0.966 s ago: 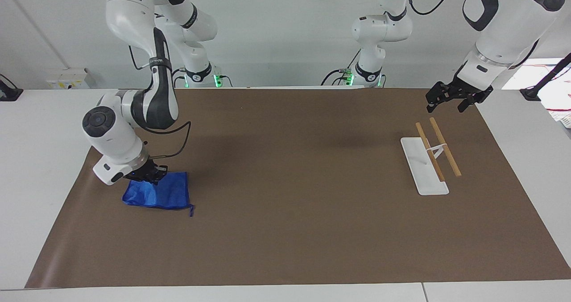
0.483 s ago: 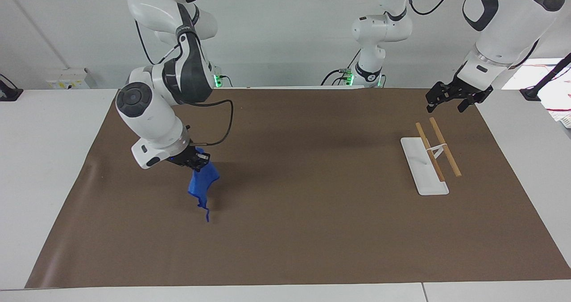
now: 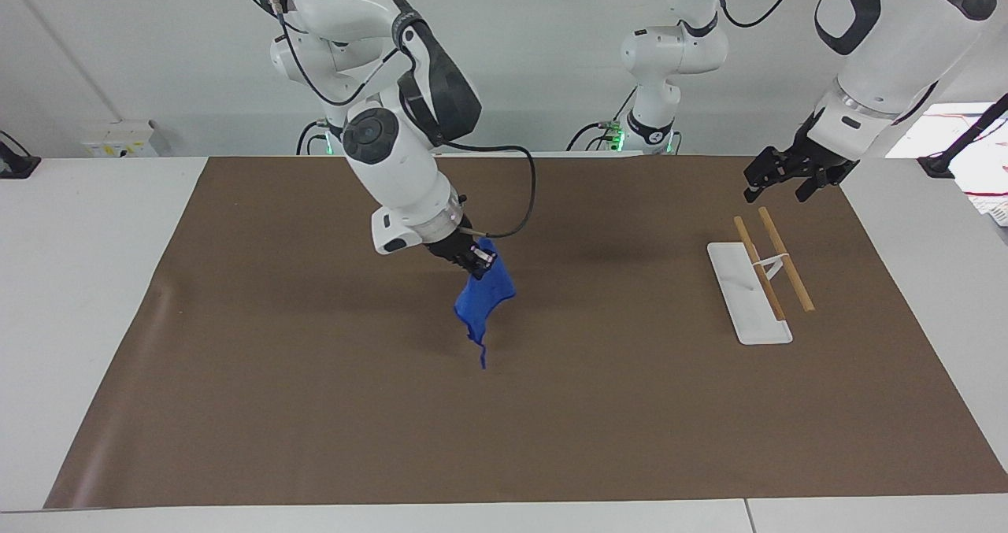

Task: Right arm passes towel to left arm to hang
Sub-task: 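Carry the blue towel toward the left gripper with the right gripper, then close the left gripper on the towel beside the right gripper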

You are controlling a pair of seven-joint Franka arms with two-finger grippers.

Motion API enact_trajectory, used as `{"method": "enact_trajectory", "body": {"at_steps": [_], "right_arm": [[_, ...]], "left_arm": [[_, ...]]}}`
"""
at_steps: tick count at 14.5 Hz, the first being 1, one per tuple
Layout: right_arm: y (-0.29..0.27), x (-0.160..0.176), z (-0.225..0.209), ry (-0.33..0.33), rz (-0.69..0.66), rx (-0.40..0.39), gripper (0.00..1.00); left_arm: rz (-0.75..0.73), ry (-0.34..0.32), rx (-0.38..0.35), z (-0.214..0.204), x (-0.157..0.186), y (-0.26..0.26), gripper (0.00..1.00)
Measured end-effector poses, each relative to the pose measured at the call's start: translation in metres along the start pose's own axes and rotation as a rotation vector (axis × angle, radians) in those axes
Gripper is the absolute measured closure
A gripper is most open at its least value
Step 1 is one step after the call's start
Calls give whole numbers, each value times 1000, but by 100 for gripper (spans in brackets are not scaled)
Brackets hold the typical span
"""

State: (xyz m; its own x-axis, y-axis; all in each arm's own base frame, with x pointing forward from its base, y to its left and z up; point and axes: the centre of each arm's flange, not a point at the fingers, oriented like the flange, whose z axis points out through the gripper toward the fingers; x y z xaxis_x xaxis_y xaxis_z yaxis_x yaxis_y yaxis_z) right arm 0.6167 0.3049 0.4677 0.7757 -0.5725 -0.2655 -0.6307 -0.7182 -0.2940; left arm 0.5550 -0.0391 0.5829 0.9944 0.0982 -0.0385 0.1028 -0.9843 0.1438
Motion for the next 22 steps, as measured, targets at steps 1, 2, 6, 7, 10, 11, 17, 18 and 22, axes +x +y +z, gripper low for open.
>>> {"method": "enact_trajectory", "body": {"at_steps": [1,2,6,7,10,11,17,18,22], "right_arm": [[-8,-8,1,-19,51,47,97],[-16,-17,3,-33,92,83,97],[-53,-82,25,-38,242,191,97],[-60,-98,29,-49,278,215,97],[-69,-122,37,-83,335,252,97],[-69,-123,38,-87,346,253,97],[-70,-124,41,-99,361,252,97],[-70,-124,41,-99,361,252,97],[-69,-124,43,-99,362,249,97]], "left_arm": [[-71,0,-37,10,2,4,0],[-145,-2,-77,21,5,9,0],[-457,-11,-235,73,12,46,0],[-514,-23,-256,87,12,60,0],[-628,-64,-288,127,15,96,0],[-659,-72,-289,139,16,105,0],[-753,-86,-278,173,6,123,1],[-763,-90,-275,175,4,125,1],[-825,-91,-278,189,-2,127,4]]}}
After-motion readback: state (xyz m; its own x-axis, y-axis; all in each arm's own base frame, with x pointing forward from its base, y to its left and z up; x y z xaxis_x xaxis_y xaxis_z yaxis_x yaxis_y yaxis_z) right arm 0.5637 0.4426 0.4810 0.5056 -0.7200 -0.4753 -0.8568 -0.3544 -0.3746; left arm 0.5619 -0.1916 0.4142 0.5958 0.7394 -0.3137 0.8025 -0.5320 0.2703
